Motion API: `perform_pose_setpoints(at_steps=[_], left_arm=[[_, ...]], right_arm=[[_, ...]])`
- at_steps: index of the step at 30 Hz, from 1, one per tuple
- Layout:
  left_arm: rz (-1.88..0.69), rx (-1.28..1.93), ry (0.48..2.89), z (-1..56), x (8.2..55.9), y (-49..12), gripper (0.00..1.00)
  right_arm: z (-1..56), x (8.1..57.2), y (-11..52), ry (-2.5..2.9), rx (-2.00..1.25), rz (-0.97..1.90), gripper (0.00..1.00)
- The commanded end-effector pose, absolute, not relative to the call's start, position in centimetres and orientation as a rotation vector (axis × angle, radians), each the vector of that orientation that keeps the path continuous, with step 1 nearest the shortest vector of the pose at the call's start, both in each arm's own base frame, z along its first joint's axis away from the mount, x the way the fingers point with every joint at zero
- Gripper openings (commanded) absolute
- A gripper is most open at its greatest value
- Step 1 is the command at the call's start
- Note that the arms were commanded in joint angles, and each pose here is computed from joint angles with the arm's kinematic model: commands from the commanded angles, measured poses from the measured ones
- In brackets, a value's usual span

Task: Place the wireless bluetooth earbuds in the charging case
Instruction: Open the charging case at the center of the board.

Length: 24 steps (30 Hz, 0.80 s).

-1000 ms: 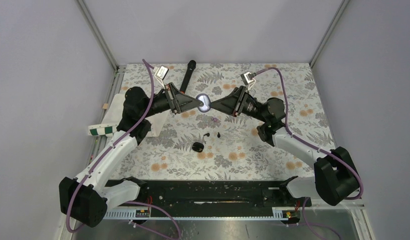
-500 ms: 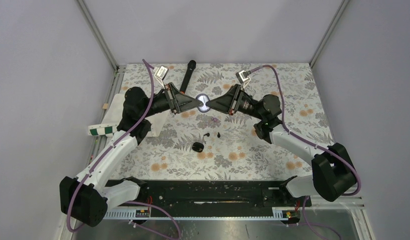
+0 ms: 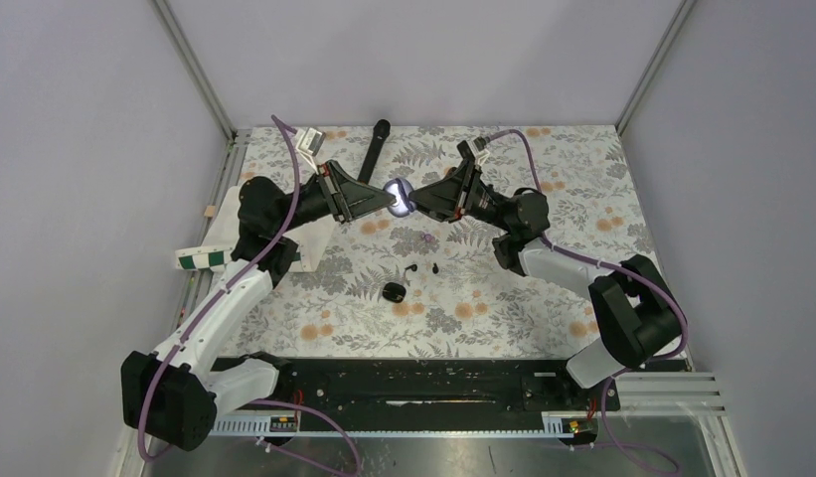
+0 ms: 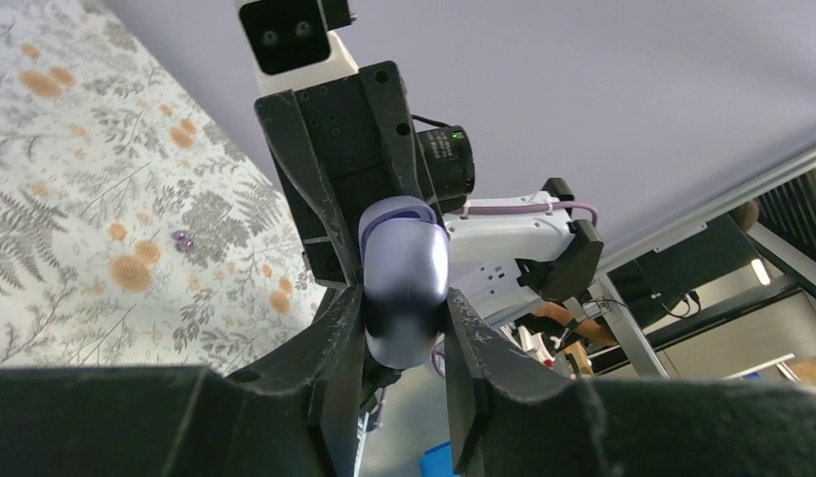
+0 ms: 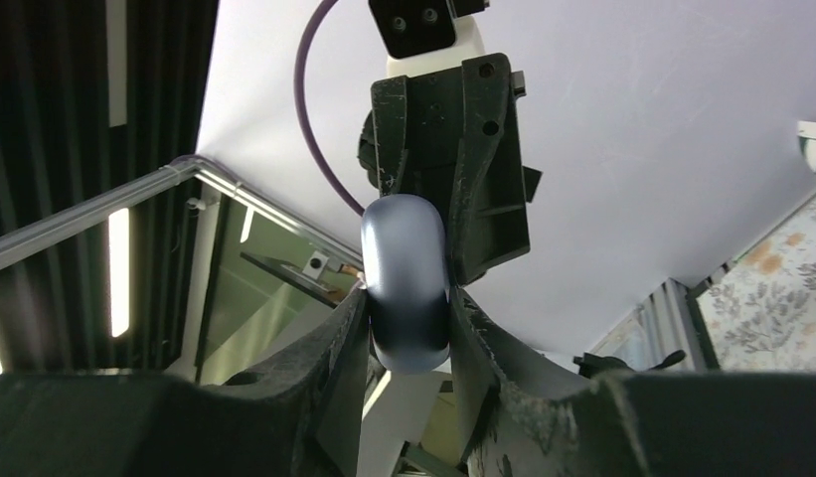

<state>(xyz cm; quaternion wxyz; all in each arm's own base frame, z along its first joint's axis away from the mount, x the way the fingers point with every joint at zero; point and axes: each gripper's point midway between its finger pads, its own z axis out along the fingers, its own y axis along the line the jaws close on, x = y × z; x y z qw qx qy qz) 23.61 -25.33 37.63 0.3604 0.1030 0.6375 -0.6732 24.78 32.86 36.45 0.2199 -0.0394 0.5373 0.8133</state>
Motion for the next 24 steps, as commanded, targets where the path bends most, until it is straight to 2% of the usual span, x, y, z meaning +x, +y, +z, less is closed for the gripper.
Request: perform_pose_setpoints(at_steps=[1, 14, 24], left_arm=[[-1.766, 0.469, 1.444, 41.2, 20.5, -24.5, 0.0], [-1.841, 0.524, 1.331, 43.2, 18.5, -23.5, 0.0], [-1.82, 0.54, 1.31, 44.1, 17.7, -22.9, 0.0]], right_arm=[[40.6, 23.8, 32.1, 1.357, -0.157, 2.332, 0.03], [38.4, 26.7, 33.0, 1.43, -0.048, 2.341, 0.1], [37.5, 27.5, 32.9, 1.451, -0.024, 2.322, 0.11]])
